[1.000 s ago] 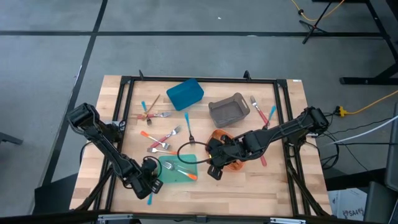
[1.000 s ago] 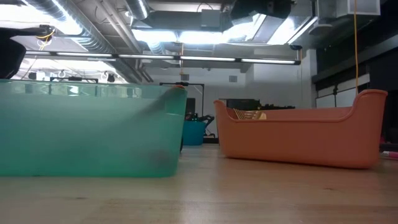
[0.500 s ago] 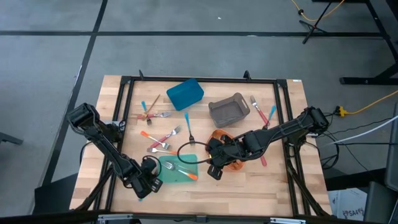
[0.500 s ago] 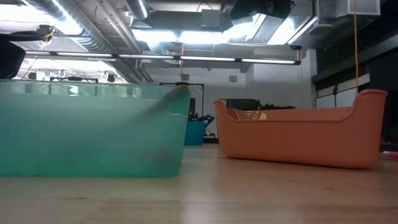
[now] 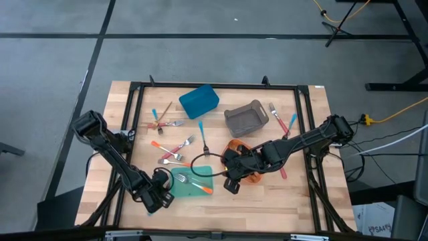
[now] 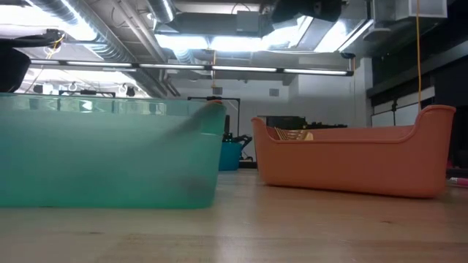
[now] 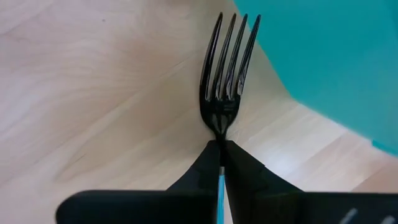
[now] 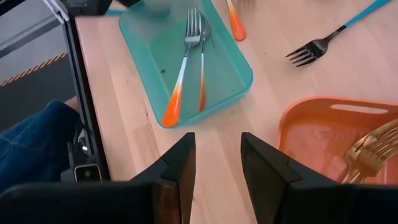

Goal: Sort silverware by color (type)
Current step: Put the blue fork into the black bin

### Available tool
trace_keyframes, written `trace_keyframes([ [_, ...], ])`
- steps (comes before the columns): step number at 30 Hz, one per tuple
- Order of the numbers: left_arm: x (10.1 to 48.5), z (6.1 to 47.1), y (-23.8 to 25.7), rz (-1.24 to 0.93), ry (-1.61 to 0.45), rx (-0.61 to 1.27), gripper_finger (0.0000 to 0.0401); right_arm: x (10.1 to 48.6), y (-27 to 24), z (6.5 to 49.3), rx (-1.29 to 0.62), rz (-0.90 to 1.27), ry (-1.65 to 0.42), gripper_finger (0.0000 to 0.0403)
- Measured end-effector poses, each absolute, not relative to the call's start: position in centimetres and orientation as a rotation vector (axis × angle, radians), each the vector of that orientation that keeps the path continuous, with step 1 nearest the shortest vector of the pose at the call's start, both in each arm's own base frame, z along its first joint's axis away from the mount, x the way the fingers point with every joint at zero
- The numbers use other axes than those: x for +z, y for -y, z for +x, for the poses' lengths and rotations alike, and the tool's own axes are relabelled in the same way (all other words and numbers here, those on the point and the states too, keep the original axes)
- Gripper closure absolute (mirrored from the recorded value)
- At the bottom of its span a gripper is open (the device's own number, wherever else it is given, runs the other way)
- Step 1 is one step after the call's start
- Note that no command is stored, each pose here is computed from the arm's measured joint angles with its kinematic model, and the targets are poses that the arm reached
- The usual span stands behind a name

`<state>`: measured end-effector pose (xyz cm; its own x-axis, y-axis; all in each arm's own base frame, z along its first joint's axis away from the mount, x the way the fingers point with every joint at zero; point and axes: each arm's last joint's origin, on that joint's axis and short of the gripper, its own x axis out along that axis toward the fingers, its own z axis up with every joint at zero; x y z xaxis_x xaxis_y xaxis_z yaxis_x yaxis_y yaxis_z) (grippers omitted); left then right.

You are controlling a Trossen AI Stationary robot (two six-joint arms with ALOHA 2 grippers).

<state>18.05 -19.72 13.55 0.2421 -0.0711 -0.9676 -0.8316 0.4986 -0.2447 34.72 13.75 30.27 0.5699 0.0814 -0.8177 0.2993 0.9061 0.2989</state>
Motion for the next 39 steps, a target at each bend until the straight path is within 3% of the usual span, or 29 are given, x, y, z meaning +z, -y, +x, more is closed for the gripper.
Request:
trace_keyframes([
  [9, 15.2, 16.8, 18.6, -0.886, -1.293, 0.666, 0.0397, 30.7, -14.2, 34.2, -0.059, 0.402, -0.987, 0.0288],
  [18, 18.1, 16.2, 17.6, -0.928, -1.211, 0.593, 0.0397, 32.7, -13.2, 32.4, -0.092, 0.356, -0.956, 0.0288],
  [31, 24.4, 14.1, 14.1, -1.005, -0.848, 0.447, 0.0397, 35.2, -11.3, 29.4, -0.237, 0.202, -0.900, 0.0288],
  [39, 26.0, 14.8, 11.8, -0.798, -0.419, 0.541, 0.0397, 35.7, -10.0, 29.9, -0.341, 0.062, -0.802, 0.0288],
])
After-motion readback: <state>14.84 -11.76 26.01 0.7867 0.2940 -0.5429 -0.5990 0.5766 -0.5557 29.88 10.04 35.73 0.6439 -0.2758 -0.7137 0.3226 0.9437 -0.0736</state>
